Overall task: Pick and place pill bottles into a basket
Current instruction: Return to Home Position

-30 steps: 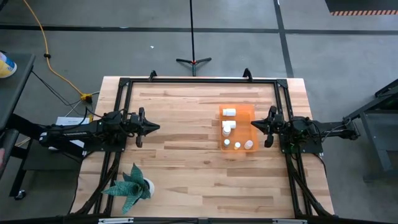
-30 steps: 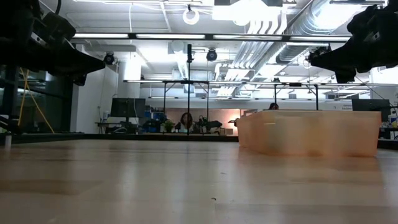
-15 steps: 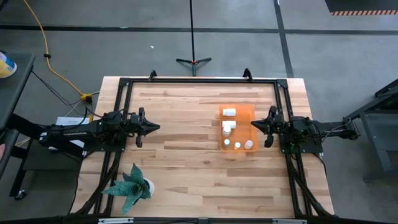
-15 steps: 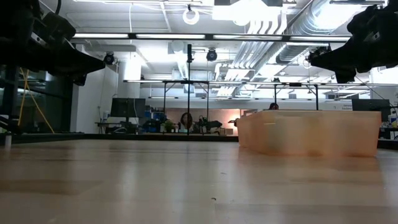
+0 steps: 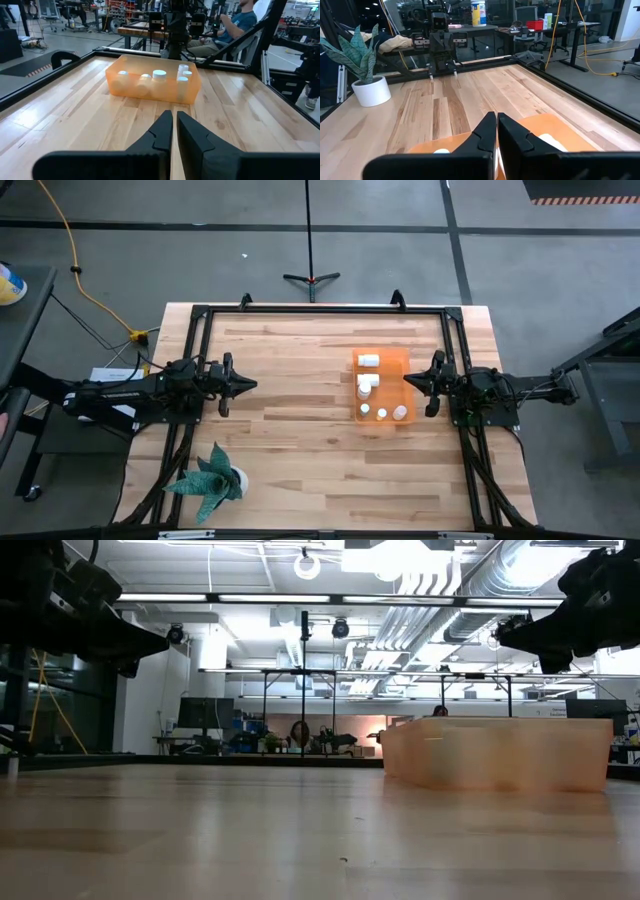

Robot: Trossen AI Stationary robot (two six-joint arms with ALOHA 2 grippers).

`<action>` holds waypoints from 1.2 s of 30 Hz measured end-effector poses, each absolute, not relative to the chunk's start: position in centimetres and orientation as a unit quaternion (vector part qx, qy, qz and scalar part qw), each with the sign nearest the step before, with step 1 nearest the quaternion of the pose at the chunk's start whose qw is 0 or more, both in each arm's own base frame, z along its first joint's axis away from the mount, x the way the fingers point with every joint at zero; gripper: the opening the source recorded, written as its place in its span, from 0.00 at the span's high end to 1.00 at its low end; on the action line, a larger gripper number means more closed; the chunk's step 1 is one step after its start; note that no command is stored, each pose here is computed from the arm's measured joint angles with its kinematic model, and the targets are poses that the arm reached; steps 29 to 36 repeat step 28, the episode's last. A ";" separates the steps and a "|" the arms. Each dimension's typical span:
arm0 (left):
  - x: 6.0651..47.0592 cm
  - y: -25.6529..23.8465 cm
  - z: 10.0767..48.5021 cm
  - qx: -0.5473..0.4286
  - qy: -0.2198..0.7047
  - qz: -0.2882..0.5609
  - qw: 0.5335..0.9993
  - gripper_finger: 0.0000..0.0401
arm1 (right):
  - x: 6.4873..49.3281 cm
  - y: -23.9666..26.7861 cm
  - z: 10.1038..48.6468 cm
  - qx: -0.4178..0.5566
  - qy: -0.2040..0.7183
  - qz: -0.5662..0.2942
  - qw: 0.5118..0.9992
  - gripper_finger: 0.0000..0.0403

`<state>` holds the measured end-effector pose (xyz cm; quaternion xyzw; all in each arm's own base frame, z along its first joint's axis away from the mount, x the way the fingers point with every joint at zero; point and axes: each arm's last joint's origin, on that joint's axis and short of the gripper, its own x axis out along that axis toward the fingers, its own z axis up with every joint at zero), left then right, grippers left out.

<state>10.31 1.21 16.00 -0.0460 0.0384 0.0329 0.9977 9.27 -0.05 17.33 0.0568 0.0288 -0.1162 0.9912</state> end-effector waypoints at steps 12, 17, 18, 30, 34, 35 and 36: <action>10.3 1.2 16.0 -0.046 0.038 0.033 0.998 0.84 | 9.3 0.0 17.3 0.057 0.029 -0.116 0.991 0.99; 10.3 1.2 16.0 -0.046 0.038 0.033 0.998 0.84 | 9.3 -0.1 17.3 0.057 0.029 -0.116 0.991 0.99; 10.3 1.2 16.0 -0.046 0.038 0.033 0.998 0.84 | 9.3 -0.1 17.3 0.057 0.029 -0.116 0.991 0.99; 10.3 1.2 16.0 -0.046 0.038 0.033 0.998 0.84 | 9.3 0.0 17.3 0.057 0.029 -0.116 0.991 0.98; 10.3 1.2 16.0 -0.046 0.038 0.033 0.998 0.84 | 9.3 0.0 17.3 0.057 0.029 -0.116 0.991 0.98; 10.3 1.2 16.0 -0.046 0.038 0.033 0.998 0.84 | 9.3 0.0 17.3 0.057 0.029 -0.116 0.991 0.98; 10.3 1.2 16.0 -0.046 0.038 0.033 0.998 0.84 | 9.3 0.0 17.3 0.057 0.029 -0.116 0.991 0.98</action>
